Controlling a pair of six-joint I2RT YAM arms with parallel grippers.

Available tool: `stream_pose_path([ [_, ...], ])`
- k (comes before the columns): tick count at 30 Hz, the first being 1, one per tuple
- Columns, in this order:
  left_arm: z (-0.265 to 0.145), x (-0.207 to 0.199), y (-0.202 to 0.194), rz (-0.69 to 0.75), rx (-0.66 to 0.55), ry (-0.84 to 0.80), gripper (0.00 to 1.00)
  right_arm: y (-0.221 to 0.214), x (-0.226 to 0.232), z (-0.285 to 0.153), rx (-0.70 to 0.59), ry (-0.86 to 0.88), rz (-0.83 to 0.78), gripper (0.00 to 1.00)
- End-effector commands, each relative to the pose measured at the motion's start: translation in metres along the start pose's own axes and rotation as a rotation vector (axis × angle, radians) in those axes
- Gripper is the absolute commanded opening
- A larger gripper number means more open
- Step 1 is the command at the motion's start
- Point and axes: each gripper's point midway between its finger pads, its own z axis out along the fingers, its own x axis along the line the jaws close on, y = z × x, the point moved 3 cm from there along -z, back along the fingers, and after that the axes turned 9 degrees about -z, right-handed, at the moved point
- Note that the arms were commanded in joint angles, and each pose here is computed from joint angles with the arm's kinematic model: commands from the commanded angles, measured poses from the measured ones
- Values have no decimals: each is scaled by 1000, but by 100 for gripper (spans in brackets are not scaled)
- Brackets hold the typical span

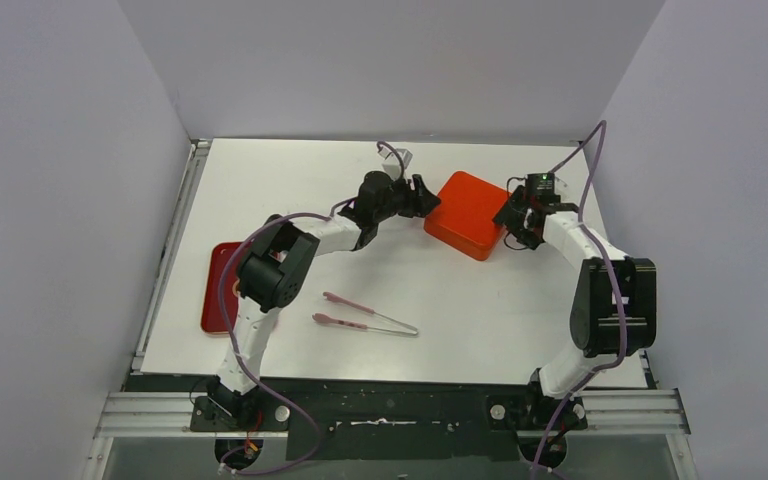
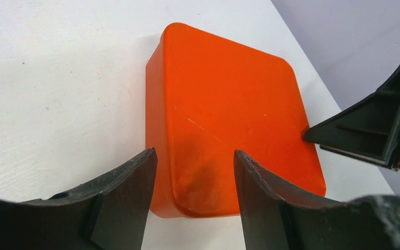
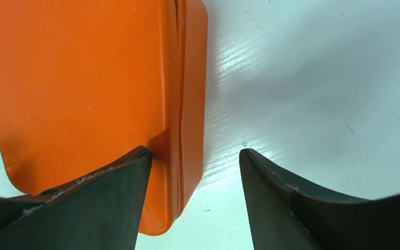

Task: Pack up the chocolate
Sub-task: Close the box lid on the packing box.

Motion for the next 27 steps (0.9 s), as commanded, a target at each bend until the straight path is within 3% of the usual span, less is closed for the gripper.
stream_pose_path([
  [1, 8, -11, 20, 48, -42, -27, 53, 29, -4, -2, -9, 57, -31, 63],
  [4, 19, -18, 15, 25, -14, -85, 51, 20, 12, 6, 31, 173, -36, 61],
  [9, 30, -66, 15, -28, 28, -301, 43, 7, 30, 10, 40, 339, -12, 57],
  [12, 30, -94, 20, -40, 26, -405, 43, 4, 32, 14, 57, 350, 11, 50],
  [14, 29, -102, 22, -46, 35, -422, 42, -1, 25, 16, 70, 303, 23, 39],
  [17, 23, -107, 27, -26, 28, -413, 43, -11, 4, 15, 51, 186, 31, 19],
  [21, 10, -113, 41, 25, 1, -369, 47, -48, -12, 20, 97, 140, 60, 9],
  [24, -3, -103, 47, 83, 6, -256, 52, -70, -1, 22, 132, 171, 41, 7],
  [27, -19, -81, 49, 114, 0, -115, 55, -76, 22, 11, 128, 205, 7, 13],
])
